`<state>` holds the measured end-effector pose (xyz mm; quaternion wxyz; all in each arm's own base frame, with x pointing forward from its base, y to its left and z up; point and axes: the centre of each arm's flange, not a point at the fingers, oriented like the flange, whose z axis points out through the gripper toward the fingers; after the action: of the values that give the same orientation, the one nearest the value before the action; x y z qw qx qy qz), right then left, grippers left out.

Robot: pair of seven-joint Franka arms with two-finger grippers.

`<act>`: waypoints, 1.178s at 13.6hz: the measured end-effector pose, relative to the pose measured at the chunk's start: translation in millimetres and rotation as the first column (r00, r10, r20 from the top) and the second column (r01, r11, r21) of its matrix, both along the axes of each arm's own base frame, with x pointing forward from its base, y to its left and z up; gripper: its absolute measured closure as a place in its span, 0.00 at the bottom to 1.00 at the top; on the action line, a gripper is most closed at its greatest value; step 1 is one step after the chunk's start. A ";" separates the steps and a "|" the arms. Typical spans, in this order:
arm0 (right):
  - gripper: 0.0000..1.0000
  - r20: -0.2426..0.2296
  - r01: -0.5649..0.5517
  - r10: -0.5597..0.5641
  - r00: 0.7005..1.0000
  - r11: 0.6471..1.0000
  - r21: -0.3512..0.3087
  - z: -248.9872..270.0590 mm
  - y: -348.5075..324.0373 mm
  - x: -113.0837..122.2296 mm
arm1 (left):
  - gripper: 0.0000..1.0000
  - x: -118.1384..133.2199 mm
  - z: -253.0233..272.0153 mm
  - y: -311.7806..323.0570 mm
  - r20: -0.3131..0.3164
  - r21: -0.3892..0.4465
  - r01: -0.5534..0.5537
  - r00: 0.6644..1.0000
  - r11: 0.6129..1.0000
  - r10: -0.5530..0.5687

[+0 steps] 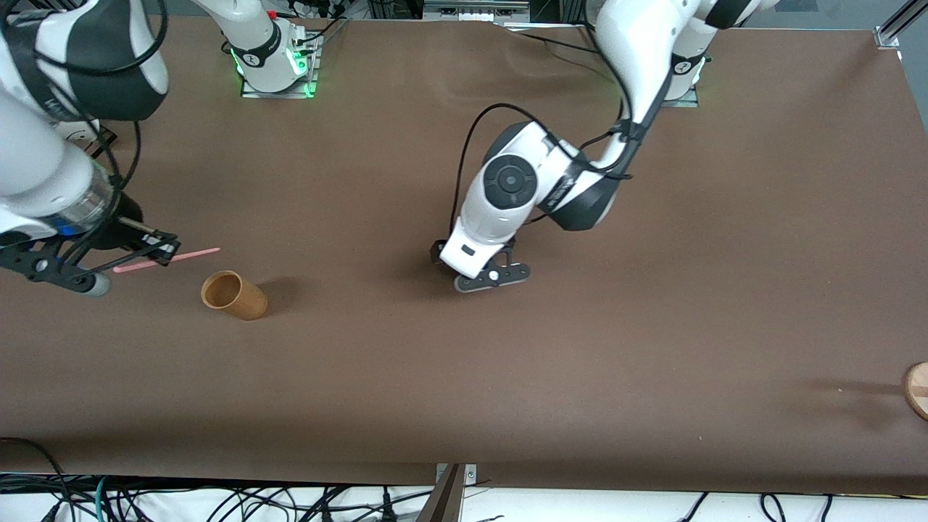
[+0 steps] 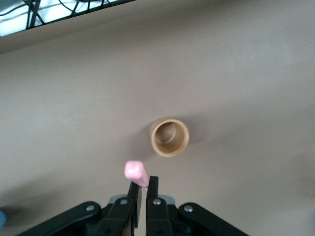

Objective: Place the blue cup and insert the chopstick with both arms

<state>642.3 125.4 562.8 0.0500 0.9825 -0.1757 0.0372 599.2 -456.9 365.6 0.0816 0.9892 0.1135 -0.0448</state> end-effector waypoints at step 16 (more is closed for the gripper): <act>0.93 0.267 0.417 -0.417 0.869 0.907 0.060 -122.5 371.6 -129.5 | 0.00 58.1 189.9 438.2 0.043 0.006 0.035 0.998 0.999 -0.035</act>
<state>512.8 497.0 440.3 0.0321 0.9067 -0.3885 0.1609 657.3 -18.7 555.5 0.0808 0.9919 0.0944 -0.0245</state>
